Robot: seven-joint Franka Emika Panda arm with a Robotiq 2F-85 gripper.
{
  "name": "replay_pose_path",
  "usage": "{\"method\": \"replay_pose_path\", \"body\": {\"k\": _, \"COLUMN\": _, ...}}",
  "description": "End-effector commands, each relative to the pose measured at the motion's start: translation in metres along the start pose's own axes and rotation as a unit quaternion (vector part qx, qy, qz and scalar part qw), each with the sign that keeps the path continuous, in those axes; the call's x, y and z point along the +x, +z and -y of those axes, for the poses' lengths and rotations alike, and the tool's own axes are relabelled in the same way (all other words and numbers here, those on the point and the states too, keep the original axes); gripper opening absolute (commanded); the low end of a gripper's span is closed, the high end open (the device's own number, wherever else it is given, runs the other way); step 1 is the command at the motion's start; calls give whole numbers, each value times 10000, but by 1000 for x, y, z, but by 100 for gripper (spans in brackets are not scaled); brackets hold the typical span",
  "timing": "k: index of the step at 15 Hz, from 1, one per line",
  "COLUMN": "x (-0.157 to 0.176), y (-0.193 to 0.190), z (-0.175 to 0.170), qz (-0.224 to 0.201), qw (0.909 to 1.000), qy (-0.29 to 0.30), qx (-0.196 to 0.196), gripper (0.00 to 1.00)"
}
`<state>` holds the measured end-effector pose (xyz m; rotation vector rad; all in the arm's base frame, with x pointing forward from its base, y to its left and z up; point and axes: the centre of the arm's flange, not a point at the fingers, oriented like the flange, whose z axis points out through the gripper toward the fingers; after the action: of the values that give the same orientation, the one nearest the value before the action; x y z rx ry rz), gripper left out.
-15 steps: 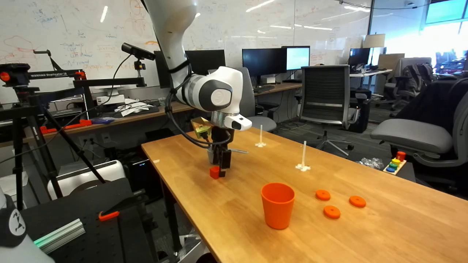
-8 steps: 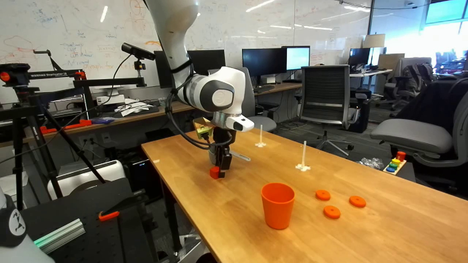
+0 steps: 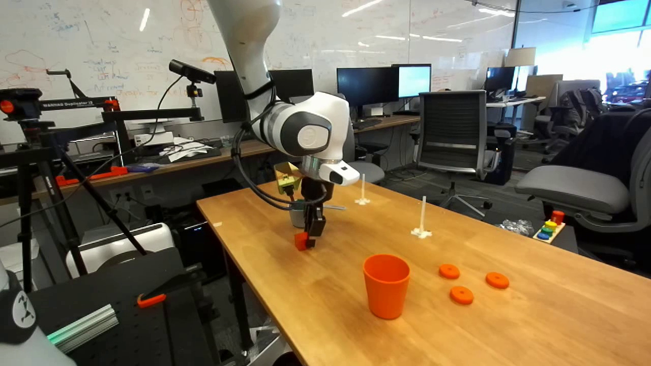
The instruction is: Put the yellow, green and the orange blocks inside the grey measuring cup
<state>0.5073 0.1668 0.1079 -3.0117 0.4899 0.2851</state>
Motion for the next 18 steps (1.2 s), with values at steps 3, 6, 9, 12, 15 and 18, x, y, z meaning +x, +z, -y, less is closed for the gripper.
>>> {"method": "replay_pose_path", "body": {"k": 3, "x": -1, "y": -24, "z": 5, "qz": -29, "qw": 9995, "qy": 11, "qx": 306, "gripper": 14}}
{"method": "replay_pose_path", "body": {"k": 6, "x": 3, "y": -49, "z": 16, "qz": -160, "qw": 9982, "qy": 1, "qx": 584, "gripper": 14}}
{"method": "replay_pose_path", "body": {"k": 9, "x": 8, "y": -85, "z": 35, "qz": -375, "qw": 9950, "qy": -77, "qx": 922, "gripper": 14}}
{"method": "replay_pose_path", "body": {"k": 12, "x": 15, "y": -109, "z": 53, "qz": -593, "qw": 9910, "qy": -216, "qx": 1177, "gripper": 14}}
{"method": "replay_pose_path", "body": {"k": 15, "x": 29, "y": -115, "z": 70, "qz": -611, "qw": 9883, "qy": -207, "qx": 1380, "gripper": 14}}
{"method": "replay_pose_path", "body": {"k": 18, "x": 35, "y": -113, "z": 81, "qz": -535, "qw": 9871, "qy": -168, "qx": 1499, "gripper": 14}}
